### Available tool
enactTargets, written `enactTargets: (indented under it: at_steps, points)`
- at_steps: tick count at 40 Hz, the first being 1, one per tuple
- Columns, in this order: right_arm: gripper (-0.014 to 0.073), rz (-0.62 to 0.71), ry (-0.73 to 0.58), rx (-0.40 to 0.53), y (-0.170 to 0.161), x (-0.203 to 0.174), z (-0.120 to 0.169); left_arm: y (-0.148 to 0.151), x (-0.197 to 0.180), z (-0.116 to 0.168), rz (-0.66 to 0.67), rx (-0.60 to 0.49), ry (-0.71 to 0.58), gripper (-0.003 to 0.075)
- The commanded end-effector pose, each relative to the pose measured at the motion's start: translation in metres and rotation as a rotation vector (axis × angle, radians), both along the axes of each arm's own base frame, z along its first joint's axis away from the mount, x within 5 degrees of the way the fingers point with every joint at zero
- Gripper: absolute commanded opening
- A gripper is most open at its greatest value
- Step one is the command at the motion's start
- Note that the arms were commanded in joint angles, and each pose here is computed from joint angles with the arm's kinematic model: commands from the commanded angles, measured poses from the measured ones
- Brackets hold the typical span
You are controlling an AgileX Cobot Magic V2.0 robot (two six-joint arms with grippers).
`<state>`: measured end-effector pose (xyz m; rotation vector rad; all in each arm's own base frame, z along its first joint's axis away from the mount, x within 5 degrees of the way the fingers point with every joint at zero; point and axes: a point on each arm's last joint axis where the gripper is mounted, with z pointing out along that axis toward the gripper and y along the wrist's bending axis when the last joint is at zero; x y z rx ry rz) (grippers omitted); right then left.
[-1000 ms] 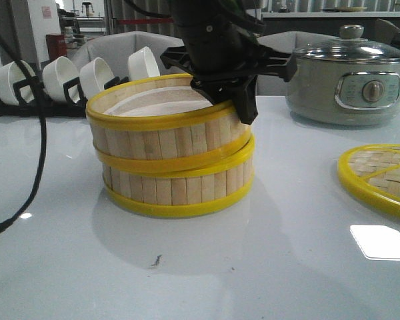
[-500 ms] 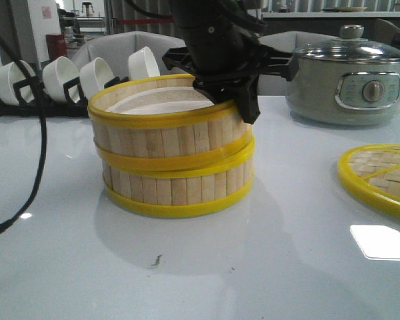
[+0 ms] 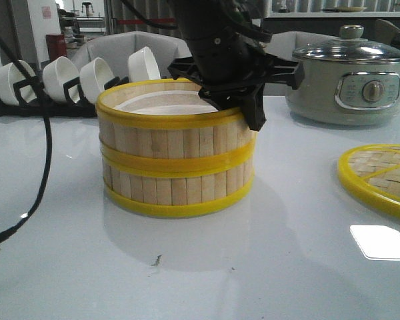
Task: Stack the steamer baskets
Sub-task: 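Lower the held basket onto the centre basket and open the left gripper, then raise the left gripper away from the stacked baskets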
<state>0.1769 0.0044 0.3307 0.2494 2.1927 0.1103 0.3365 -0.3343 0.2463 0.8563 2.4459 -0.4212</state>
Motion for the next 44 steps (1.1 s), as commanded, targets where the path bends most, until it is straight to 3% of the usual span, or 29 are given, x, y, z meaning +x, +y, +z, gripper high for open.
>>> enactTargets:
  at_steps: [1, 17, 25, 28, 44]
  points:
    - [0.0362, 0.015, -0.119, -0.016, 0.001, 0.003, 0.020, -0.005, -0.005, 0.049, -0.004, -0.151, -0.122, 0.0087]
    - [0.0362, 0.015, -0.119, -0.016, 0.001, 0.003, 0.020, -0.005, -0.004, 0.060, -0.008, -0.157, -0.155, 0.0110]
    - [0.0362, 0.015, -0.119, -0.016, 0.001, 0.003, 0.020, -0.004, -0.002, 0.072, -0.015, -0.147, -0.190, 0.0305]
    - [0.0362, 0.015, -0.119, -0.016, 0.001, 0.003, 0.020, -0.004, -0.002, 0.073, -0.017, -0.142, -0.184, 0.0343]
    - [0.0362, 0.015, -0.119, -0.016, 0.001, 0.003, 0.019, -0.002, -0.003, 0.073, -0.015, -0.112, -0.176, 0.0340]
